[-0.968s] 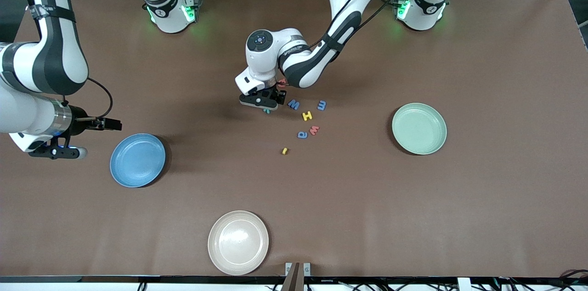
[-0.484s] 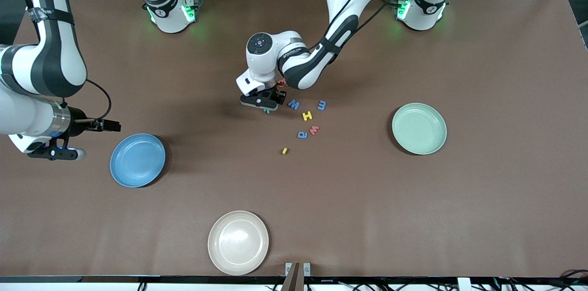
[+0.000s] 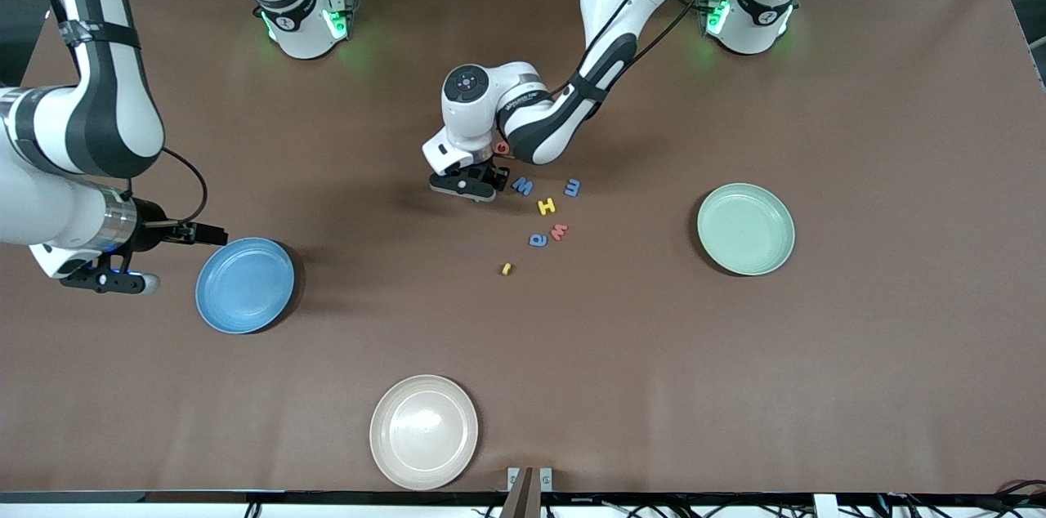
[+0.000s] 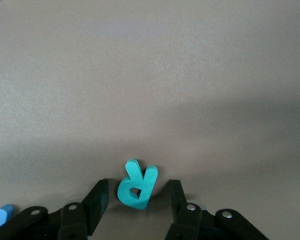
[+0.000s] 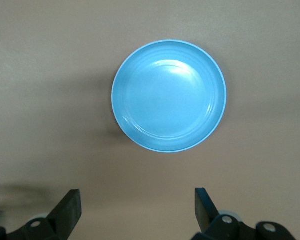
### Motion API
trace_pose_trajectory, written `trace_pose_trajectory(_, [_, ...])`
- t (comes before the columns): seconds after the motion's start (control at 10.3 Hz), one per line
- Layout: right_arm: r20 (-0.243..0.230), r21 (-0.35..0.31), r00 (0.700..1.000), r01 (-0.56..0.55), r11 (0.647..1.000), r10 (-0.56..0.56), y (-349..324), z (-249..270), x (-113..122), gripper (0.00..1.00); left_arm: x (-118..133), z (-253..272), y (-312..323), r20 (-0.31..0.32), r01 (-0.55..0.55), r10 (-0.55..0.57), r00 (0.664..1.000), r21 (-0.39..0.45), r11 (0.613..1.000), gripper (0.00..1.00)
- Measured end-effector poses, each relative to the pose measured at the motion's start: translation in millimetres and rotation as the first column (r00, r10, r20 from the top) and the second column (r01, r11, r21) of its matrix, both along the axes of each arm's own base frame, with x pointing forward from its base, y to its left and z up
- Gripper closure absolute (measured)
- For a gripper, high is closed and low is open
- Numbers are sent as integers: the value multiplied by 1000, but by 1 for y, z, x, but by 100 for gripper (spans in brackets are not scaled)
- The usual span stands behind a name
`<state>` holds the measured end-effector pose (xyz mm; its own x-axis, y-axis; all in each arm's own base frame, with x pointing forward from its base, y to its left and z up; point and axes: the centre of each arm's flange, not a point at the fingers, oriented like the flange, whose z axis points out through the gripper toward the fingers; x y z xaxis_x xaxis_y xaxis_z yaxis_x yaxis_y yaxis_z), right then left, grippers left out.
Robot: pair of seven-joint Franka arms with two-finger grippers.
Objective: Sort upper and lower case letters into plates
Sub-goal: 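Lower the left gripper and grasp the teal R, then carry the teal R to the green plate while the right gripper reaches letters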
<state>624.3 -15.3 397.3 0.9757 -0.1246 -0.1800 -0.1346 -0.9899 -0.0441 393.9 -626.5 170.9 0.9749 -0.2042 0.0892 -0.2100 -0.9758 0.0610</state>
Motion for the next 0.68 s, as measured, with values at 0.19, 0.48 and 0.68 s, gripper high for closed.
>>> trace_pose_trajectory(0.19, [3, -1, 1000, 6, 1000, -6, 7, -2, 1, 0, 3, 1, 1, 6, -3, 3, 1000, 0, 1000, 61])
trace_pose_trajectory(0.48, [-2, -8, 999, 40, 999, -40, 20, -5, 2, 0, 8, 7, 0, 16, -7, 7, 1000, -8, 1000, 71])
trace_pose_trajectory(0.68, [2, -15, 998, 63, 998, -63, 42, -5, 3, 0, 29, 30, 7, 35, -37, 38, 999, -23, 999, 71])
